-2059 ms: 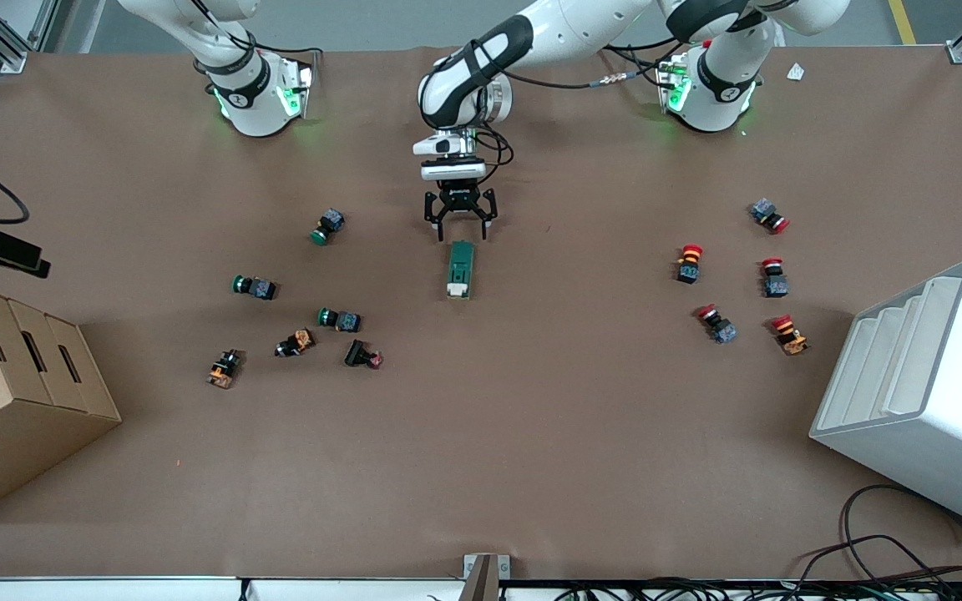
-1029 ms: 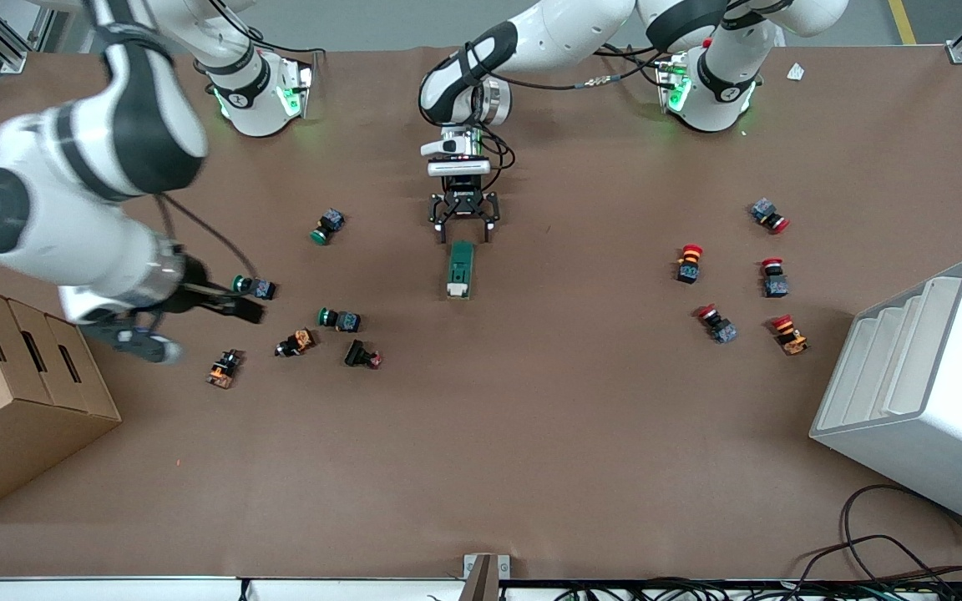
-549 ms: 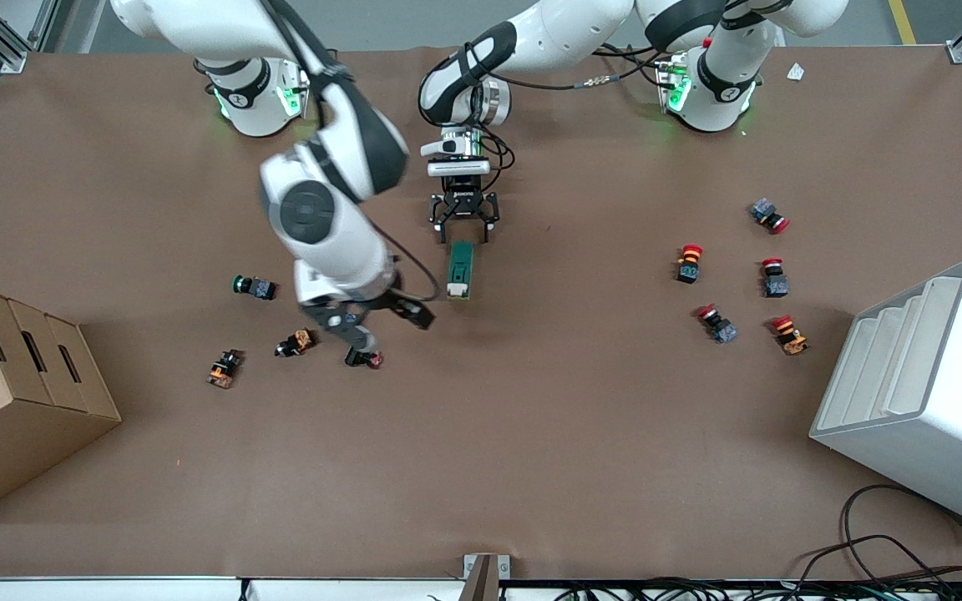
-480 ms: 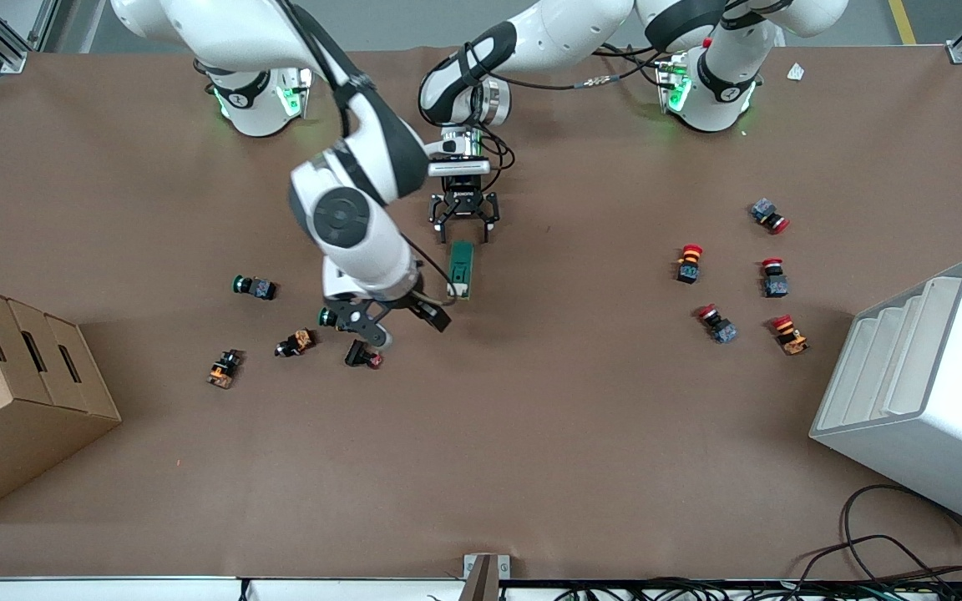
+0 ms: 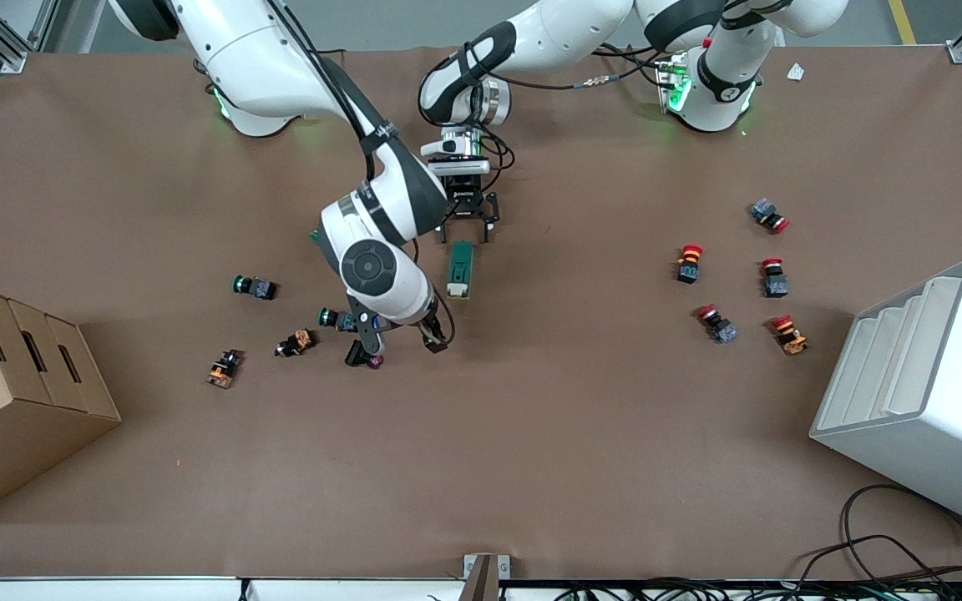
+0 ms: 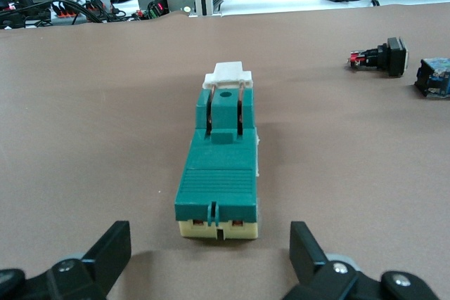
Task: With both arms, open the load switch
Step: 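Reach the right gripper toward the white lever while the left gripper holds, then push the white lever over with the right gripper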
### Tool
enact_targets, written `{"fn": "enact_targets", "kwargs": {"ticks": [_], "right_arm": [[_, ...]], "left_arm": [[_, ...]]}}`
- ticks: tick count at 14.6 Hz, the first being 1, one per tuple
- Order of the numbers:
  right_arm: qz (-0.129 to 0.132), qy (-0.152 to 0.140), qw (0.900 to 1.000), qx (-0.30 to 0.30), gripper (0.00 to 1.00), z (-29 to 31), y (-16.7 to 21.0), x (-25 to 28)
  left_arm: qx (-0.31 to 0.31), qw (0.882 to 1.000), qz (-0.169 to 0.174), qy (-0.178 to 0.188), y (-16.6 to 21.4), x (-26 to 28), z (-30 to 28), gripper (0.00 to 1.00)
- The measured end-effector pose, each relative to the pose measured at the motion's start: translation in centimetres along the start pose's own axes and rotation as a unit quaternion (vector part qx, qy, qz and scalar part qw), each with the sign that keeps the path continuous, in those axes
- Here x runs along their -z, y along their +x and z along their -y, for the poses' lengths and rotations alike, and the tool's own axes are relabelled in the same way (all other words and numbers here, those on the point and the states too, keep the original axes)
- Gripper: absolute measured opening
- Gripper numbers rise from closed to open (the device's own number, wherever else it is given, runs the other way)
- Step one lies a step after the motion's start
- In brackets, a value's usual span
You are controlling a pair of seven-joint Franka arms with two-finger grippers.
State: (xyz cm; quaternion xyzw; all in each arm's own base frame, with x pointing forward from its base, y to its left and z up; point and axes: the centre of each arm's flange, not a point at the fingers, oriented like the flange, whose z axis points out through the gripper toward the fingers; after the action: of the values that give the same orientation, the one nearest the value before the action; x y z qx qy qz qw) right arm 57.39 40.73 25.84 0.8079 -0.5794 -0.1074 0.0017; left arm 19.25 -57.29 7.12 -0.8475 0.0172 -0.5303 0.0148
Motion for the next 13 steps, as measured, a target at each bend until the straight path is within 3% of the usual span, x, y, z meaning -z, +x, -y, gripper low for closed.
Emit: {"fn": "enact_targets", "kwargs": {"ticks": [3, 13], "right_arm": [[0.008, -0.031, 0.999, -0.014, 1.00, -0.5, 0.0, -1.6], [-0.012, -0.106, 0.994, 0.023, 1.00, -3.7, -5.3, -7.1]], "left_arm": [[0.000, 1.000, 0.000, 0.000, 0.0, 0.0, 0.0, 1.00], [-0.001, 1.000, -0.002, 0.000, -0.1, -0.1, 0.0, 1.00]]}}
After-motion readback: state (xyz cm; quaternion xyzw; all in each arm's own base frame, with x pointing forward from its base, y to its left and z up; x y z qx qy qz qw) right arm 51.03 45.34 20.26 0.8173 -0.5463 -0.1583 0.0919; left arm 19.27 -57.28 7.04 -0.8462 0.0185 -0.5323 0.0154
